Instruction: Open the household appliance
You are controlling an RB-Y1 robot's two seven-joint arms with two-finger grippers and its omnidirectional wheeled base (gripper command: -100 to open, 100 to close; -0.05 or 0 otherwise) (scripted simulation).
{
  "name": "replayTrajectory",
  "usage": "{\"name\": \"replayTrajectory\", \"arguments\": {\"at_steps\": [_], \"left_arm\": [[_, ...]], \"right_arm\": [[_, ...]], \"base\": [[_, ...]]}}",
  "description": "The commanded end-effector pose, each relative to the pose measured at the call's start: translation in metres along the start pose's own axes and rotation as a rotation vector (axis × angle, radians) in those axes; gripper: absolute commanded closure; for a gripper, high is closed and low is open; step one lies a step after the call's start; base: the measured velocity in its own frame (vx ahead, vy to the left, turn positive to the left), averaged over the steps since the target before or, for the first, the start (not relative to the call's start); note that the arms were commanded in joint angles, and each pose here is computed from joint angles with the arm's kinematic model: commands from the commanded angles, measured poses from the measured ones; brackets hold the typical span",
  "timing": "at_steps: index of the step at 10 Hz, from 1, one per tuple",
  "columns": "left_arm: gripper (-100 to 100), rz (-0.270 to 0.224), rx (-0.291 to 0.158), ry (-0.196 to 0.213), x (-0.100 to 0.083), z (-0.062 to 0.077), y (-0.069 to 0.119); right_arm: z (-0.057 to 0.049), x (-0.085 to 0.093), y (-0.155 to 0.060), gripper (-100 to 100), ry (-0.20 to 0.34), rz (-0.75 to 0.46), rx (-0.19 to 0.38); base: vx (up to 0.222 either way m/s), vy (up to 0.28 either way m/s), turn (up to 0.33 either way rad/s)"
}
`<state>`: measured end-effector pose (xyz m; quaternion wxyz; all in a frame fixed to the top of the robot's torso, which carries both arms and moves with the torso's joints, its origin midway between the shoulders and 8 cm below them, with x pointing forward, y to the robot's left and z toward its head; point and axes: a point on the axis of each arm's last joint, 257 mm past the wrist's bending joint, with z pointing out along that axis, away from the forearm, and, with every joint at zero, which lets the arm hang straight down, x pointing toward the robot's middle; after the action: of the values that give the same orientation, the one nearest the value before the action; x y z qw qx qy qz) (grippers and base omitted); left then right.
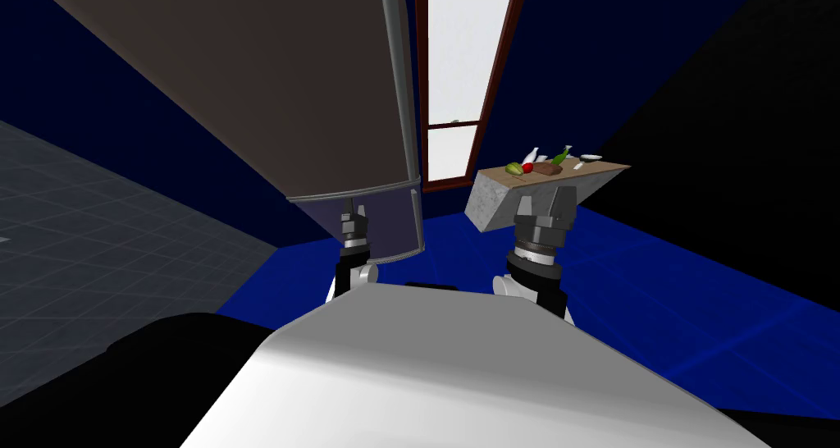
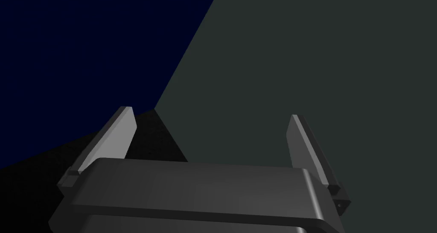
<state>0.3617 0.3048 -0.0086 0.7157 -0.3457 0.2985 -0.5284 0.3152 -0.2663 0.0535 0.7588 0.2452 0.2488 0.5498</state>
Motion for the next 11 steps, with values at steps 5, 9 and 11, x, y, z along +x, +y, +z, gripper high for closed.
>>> {"name": "replayTrajectory", "arguments": {"at_steps": [5, 9, 11], "left_arm": [[0, 0.000, 0.000, 0.000, 0.000, 0.000, 0.000], [0, 0.000, 0.000, 0.000, 0.000, 0.000, 0.000], [-100, 0.035, -0.004, 0.063, 0.011, 0.005, 0.006]], "right_arm": [[0.000, 0.000, 0.000, 0, 0.000, 0.000, 0.000], [0.000, 0.000, 0.000, 0, 0.000, 0.000, 0.000], [0.000, 0.000, 0.000, 0, 0.000, 0.000, 0.000]], "base": [[0.000, 0.000, 0.000], [0.000, 0.000, 0.000], [0.003, -0.001, 0.001]]}}
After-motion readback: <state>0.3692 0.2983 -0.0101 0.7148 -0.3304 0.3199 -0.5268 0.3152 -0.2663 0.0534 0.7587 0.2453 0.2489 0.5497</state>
